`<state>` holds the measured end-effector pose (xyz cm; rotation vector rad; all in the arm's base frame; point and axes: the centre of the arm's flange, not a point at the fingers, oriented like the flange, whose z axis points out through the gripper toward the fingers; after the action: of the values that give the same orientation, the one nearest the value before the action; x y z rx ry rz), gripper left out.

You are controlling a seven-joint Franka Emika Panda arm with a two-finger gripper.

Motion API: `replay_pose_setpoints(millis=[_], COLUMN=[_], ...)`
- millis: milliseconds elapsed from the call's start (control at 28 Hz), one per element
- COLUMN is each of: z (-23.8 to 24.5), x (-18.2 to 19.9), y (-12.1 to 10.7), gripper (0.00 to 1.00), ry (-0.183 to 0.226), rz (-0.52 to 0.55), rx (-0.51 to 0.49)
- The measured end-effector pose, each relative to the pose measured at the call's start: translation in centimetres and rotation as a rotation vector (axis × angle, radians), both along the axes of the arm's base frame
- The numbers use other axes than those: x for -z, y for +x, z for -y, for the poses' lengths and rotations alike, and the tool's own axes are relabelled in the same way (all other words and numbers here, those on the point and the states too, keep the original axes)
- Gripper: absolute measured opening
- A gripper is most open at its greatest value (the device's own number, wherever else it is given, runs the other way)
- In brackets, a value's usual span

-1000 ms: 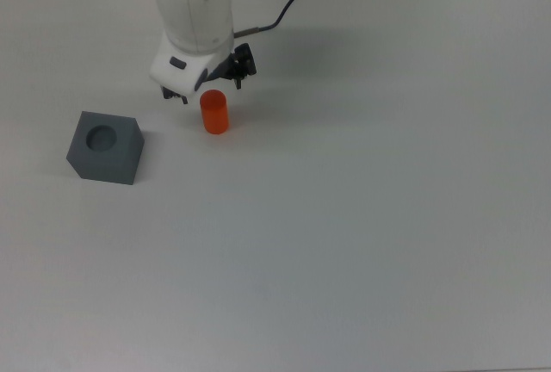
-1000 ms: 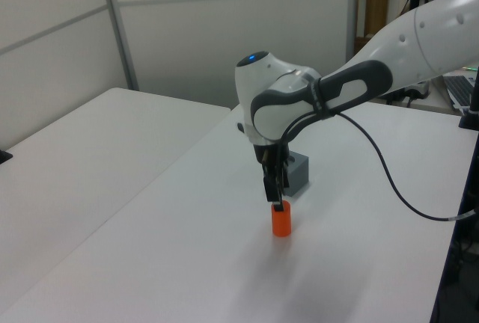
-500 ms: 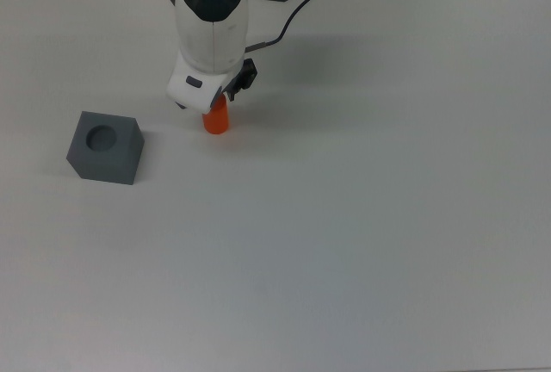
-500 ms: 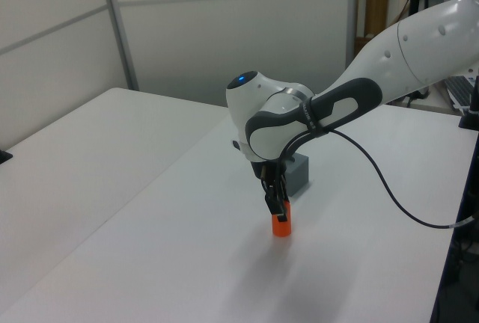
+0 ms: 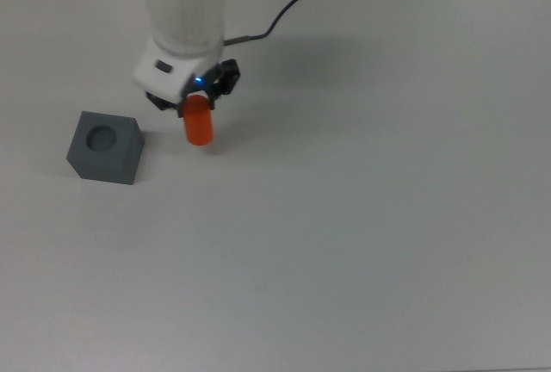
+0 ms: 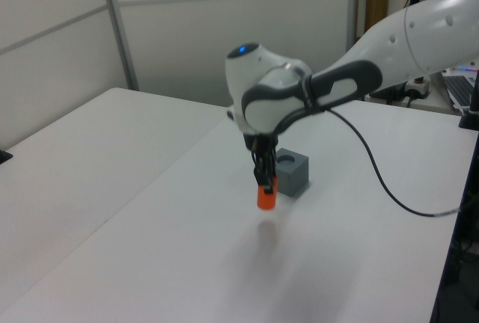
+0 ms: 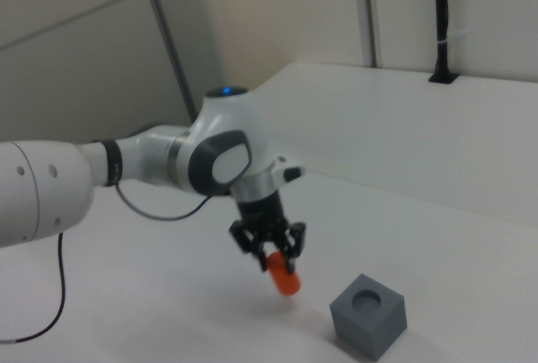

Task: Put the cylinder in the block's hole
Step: 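Lift the cylinder and carry it above the grey cube's hole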

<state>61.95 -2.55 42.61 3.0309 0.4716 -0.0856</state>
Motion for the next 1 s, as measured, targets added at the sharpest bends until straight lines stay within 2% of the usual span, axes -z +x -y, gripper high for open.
replay_pose_setpoints(millis=[179,393,536,1000], z=[7.0,13.7,15.0,14.9], x=[-5.0,-6.6,-6.3,-5.1], y=[0.6,-0.4,-0.7,-0.6], gripper=[0.51,0.51,0.51,0.51], ry=[0.027,0.023,0.022,0.027], rz=[0.103,0.138,0.131,0.107], rx=[0.127,0.225,0.226,0.221])
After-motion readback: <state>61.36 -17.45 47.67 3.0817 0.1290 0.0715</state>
